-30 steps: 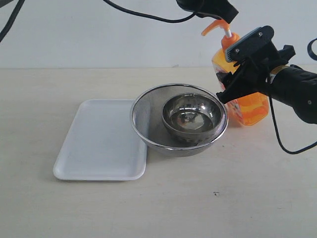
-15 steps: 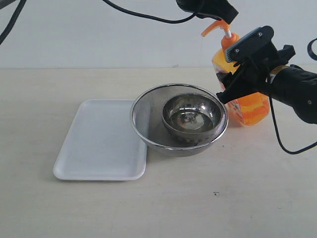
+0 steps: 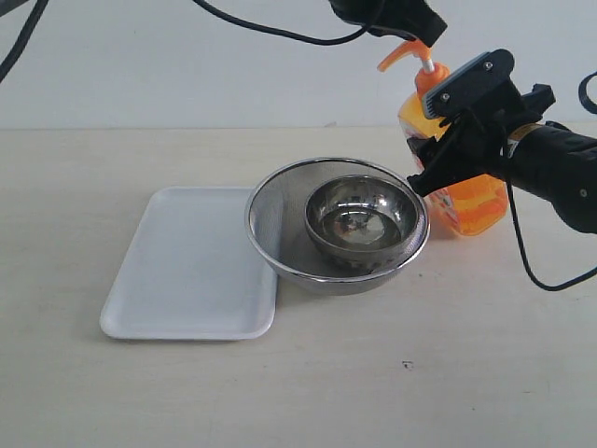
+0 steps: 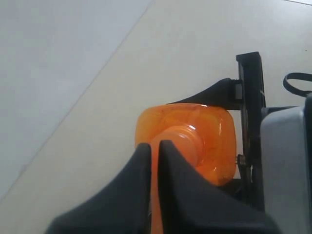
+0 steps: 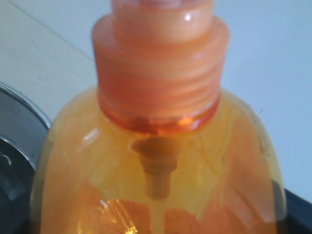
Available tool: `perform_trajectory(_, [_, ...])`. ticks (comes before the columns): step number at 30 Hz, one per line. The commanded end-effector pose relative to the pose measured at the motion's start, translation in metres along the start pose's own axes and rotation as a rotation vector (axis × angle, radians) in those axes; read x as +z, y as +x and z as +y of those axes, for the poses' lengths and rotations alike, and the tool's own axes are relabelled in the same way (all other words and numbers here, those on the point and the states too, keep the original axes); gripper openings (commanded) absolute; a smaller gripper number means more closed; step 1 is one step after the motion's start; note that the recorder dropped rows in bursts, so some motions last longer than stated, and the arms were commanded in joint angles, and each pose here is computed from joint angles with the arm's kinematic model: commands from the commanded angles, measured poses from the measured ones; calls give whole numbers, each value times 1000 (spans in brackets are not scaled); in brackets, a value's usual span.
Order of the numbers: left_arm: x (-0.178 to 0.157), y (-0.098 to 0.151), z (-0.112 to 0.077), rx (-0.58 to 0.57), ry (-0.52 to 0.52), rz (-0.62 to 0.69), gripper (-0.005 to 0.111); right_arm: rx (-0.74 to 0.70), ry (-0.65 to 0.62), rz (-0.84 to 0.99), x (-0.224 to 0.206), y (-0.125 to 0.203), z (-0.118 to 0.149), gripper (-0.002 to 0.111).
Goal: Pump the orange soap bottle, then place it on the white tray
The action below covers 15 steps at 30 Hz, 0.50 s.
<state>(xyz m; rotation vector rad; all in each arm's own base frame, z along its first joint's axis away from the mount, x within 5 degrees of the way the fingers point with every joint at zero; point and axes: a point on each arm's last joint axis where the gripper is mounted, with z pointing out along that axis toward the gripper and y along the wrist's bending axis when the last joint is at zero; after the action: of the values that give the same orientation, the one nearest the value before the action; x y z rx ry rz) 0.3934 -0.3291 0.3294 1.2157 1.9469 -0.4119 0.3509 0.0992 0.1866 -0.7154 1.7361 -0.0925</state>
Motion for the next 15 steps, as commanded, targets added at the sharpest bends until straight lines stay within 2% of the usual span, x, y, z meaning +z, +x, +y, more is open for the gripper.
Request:
perform_trajectory(1, [30, 33, -10, -11, 91, 194, 5, 15, 30, -86, -2, -14, -6, 0])
perform_trajectory(15, [47, 47, -11, -17, 118, 250, 5, 23, 29, -85, -2, -14, -6, 0])
